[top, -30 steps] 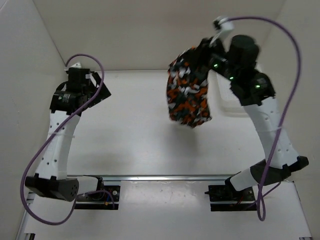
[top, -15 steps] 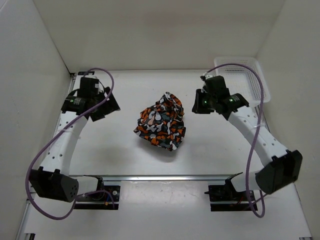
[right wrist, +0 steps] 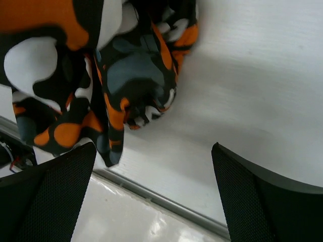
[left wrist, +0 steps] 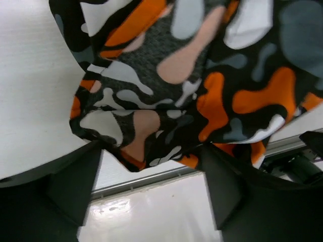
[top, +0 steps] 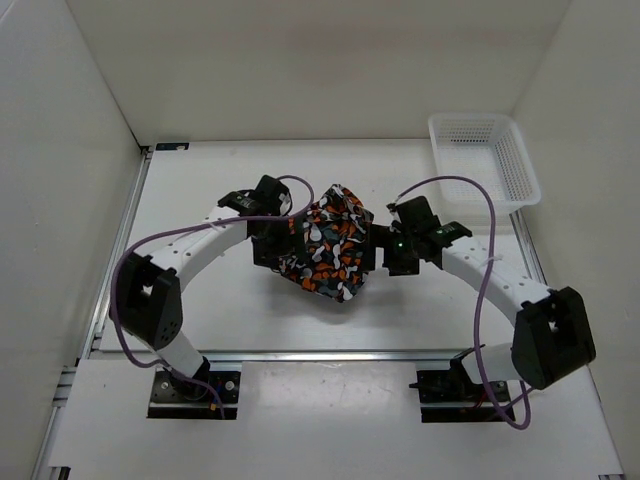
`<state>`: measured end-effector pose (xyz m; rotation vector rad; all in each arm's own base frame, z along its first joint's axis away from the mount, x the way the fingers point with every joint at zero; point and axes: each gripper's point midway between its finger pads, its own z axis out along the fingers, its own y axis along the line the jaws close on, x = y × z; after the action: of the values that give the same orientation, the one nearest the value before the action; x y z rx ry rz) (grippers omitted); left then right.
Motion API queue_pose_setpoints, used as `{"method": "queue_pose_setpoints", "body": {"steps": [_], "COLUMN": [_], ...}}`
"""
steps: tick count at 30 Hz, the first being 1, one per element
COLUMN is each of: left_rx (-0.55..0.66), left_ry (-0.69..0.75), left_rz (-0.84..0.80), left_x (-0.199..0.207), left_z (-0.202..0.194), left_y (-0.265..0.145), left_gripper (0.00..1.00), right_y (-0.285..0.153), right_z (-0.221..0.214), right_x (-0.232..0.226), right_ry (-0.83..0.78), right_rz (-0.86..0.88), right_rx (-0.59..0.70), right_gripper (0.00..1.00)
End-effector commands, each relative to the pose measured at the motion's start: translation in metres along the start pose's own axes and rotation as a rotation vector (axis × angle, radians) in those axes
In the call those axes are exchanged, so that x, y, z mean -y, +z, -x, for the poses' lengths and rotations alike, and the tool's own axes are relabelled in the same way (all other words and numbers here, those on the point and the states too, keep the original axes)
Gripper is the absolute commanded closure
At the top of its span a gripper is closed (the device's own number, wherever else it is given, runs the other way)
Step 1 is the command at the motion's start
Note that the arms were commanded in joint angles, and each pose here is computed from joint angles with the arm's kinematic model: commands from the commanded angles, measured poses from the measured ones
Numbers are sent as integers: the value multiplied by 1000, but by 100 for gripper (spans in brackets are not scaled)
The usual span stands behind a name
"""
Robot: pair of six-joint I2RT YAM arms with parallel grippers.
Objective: Fold and stack the shorts
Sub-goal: Move the shorts to the center of the board
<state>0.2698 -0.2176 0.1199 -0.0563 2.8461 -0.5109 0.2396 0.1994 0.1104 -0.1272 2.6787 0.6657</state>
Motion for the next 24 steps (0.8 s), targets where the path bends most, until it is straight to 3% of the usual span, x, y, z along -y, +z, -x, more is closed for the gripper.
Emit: {"method": "queue_pose_setpoints", "body": {"steps": [1,2,3,4,5,7,8,9,10,14,16,17,18,19,20,21,22,23,24], "left_rx": [27,29,36,50,56,102,126,158,206,312,322,309,306,313,282,267,252,232,223], "left_ry": [1,17,33,26,20,26,26,21,35,8,-14,-45,-53,-61,-64,-85,-84,-79,-79], "left_rz": [-42,-55,-69,-73,-83,-102,-96,-94,-77,-3,6,13,5,-6,-5,-29,-47,-81,-87], "left_x": [8,11,16,16,17,20,18,17,19,-3,-14,-25,-29,-32,-39,-40,-40,-38,-39], "left_z": [10,11,16,22,25,38,44,51,63,77,75,65,61,60,45,39,33,26,23], "left_y": [-2,-4,-6,-9,-15,-35,-42,-54,-67,-115,-119,-118,-115,-113,-102,-98,-93,-83,-79], "left_gripper": [15,29,65,82,90,90,90,90,90,90,90,85,77,45,22,6,0,0,0], "right_y": [19,24,29,42,45,61,63,60,57,25,15,12,7,2,4,4,3,2,1], "right_z": [22,24,25,25,35,38,41,51,58,91,88,88,89,85,83,78,73,71,70], "right_x": [-27,-30,-32,-28,-39,-41,-46,-47,-45,-39,-33,-31,-29,-28,-24,-21,-18,-17,-15], "right_ry": [3,4,1,7,2,6,-5,-2,1,-95,-126,-134,-134,-144,-142,-141,-150,-149,-148], "right_rz": [125,132,148,139,166,181,181,154,123,-1,-39,-50,-66,-67,-81,-85,-90,-94,-104], "right_rx": [65,66,64,47,63,34,38,51,66,158,153,158,169,169,164,157,147,139,146], "right_gripper": [0,0,4,10,18,50,68,93,100,100,100,100,100,100,99,91,72,26,15]}}
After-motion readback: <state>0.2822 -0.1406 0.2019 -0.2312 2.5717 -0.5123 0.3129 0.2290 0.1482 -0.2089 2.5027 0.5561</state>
